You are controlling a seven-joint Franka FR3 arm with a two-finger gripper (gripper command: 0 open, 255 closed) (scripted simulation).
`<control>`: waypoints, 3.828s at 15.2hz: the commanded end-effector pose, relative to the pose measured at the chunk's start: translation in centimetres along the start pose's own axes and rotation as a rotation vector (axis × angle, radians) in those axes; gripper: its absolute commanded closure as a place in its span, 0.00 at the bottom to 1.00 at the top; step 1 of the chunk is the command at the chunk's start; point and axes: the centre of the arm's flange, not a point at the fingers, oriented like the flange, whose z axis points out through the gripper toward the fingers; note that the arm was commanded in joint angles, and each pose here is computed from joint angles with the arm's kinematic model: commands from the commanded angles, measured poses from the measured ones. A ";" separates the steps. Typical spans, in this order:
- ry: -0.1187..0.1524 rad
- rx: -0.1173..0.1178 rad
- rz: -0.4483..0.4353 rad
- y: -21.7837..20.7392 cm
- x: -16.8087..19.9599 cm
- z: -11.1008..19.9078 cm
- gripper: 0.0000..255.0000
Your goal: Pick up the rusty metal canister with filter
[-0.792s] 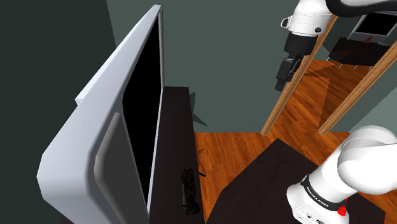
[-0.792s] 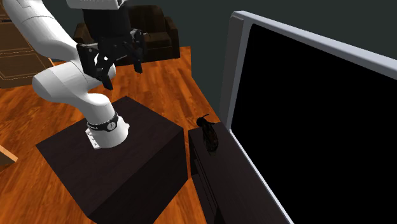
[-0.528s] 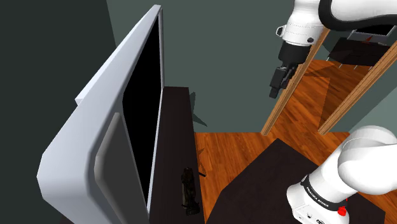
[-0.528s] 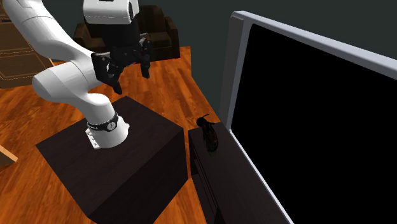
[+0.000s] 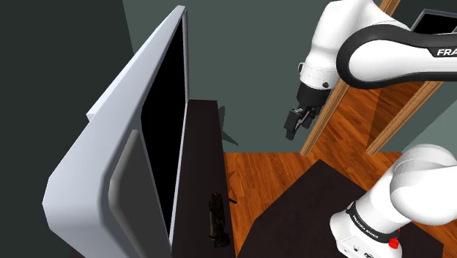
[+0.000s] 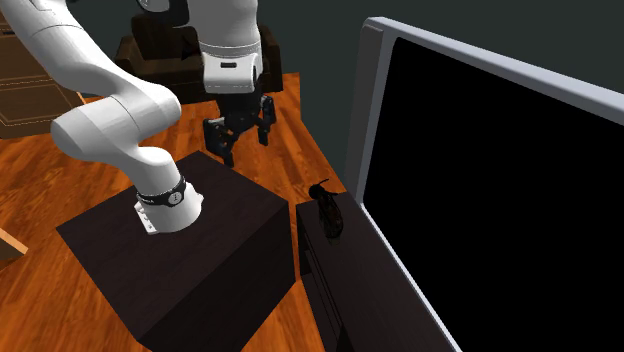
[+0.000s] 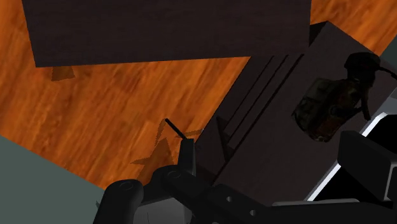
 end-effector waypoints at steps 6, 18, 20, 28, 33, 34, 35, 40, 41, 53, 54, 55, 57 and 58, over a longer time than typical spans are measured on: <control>0.027 0.004 0.094 -5.6 1.0 7.4 0.00; 0.069 0.010 0.250 -14.9 4.5 19.5 0.00; 0.076 0.011 0.276 -16.4 5.3 21.5 0.00; 0.104 0.015 0.380 -22.2 9.0 29.5 0.00; 0.107 0.016 0.389 -22.7 9.4 32.2 0.00; 0.107 0.016 0.389 -22.7 9.5 32.8 0.00; 0.107 0.016 0.389 -22.8 9.5 33.3 0.00; 0.107 0.016 0.389 -22.7 9.6 34.1 1.00; 0.107 0.016 0.389 -22.7 9.6 34.1 1.00; 0.107 0.016 0.389 -22.7 9.4 31.5 1.00; 0.107 0.016 0.389 -22.7 9.4 31.0 1.00; 0.107 0.016 0.389 -22.7 9.3 30.4 1.00; 0.107 0.016 0.389 -22.7 9.3 29.4 1.00; 0.107 0.016 0.389 -22.7 9.3 28.9 1.00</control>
